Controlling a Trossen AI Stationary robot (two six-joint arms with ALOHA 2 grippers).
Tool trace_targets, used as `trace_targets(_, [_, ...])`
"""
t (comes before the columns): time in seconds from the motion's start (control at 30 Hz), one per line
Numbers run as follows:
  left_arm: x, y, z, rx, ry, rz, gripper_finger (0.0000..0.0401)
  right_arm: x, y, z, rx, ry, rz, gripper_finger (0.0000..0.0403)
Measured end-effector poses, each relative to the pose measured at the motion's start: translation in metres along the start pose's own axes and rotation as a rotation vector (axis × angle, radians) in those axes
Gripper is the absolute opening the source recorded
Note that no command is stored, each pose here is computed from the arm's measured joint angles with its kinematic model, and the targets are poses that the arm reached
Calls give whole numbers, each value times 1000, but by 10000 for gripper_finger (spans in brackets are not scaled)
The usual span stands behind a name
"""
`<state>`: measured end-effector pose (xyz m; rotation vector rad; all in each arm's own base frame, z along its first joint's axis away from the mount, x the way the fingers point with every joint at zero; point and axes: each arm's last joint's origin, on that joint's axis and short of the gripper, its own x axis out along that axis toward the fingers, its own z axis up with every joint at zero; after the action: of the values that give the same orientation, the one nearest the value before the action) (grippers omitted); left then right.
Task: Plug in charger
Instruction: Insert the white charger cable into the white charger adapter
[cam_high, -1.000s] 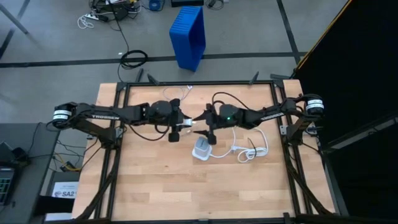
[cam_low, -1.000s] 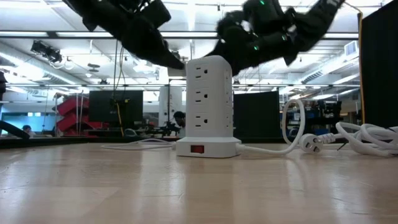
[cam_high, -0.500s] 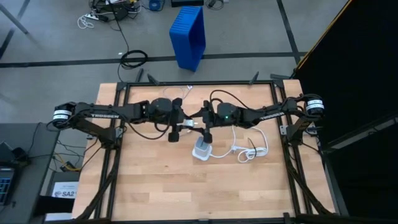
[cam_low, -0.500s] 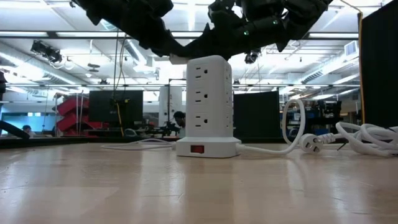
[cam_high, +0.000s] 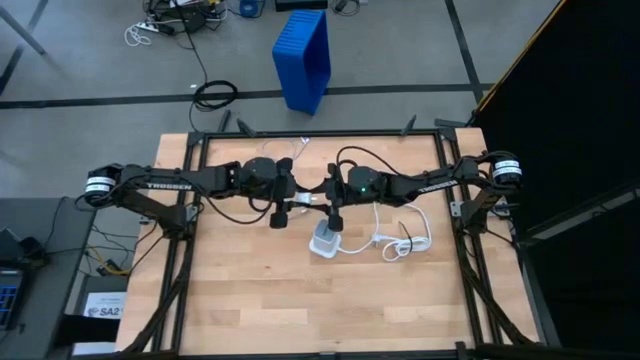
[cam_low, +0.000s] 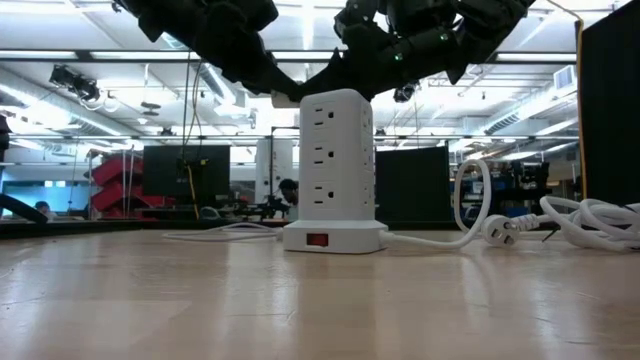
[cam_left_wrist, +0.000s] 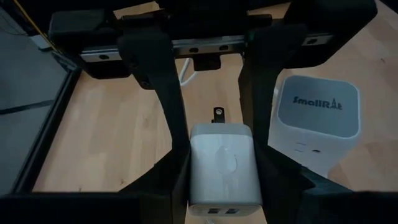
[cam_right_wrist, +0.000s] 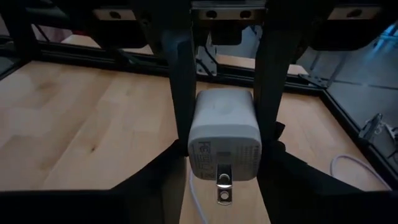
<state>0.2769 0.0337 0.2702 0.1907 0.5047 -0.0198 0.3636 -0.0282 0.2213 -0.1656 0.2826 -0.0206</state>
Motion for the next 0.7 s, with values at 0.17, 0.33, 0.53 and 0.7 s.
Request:
trace_targets(0.17, [0, 0, 0, 0, -1, -6, 124, 0, 0, 0, -11, 2, 2, 122])
trace_targets(0.33, [0, 0, 2, 1, -16, 3, 179, 0, 0, -1, 3, 5, -10, 111])
trace_targets(0.53, [-1, 0, 5, -11, -41, 1, 241, 0, -2, -1, 10, 12, -54, 81])
trace_targets(0.7, [-1, 1, 5, -15, -44, 11, 242, 0, -3, -1, 19, 10, -47, 13])
